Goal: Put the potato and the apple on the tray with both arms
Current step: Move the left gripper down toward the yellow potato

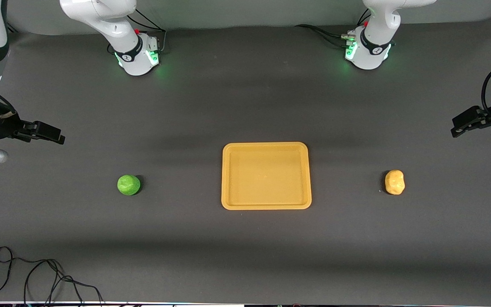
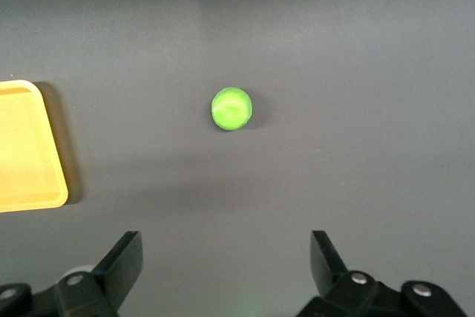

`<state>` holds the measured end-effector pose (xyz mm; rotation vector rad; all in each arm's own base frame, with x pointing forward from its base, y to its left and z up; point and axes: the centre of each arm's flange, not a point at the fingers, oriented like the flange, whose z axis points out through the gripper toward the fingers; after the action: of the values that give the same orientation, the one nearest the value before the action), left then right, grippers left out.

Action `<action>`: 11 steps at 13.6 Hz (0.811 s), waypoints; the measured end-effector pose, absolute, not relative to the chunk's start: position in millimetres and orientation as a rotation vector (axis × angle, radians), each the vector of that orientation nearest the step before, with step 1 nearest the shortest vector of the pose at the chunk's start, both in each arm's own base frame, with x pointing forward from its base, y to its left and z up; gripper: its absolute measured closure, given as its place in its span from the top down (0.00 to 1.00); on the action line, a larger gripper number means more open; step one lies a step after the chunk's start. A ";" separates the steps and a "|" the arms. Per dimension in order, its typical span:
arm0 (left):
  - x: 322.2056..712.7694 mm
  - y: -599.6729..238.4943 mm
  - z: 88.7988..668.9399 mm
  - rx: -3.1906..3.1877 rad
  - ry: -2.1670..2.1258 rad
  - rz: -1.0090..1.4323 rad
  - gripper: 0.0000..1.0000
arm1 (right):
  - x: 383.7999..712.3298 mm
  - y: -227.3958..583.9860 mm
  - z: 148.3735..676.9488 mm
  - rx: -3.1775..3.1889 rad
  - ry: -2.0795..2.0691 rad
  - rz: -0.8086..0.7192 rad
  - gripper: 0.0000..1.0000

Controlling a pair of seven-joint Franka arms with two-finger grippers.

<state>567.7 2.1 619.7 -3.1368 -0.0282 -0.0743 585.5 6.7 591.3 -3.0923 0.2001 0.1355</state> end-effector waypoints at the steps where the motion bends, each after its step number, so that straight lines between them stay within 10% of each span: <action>1: 565.0 1.4 622.8 -3.137 -0.027 -0.075 1.00 | 585.5 5.6 591.4 -3.091 0.204 0.135 1.00; 11: 574.1 -7.2 575.2 -3.136 0.001 -0.085 1.00 | 586.5 4.9 595.1 -3.109 0.091 0.120 1.00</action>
<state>574.1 -7.2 575.2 -3.1362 0.0007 -0.0846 586.5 4.9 595.1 -3.1094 0.0910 0.1195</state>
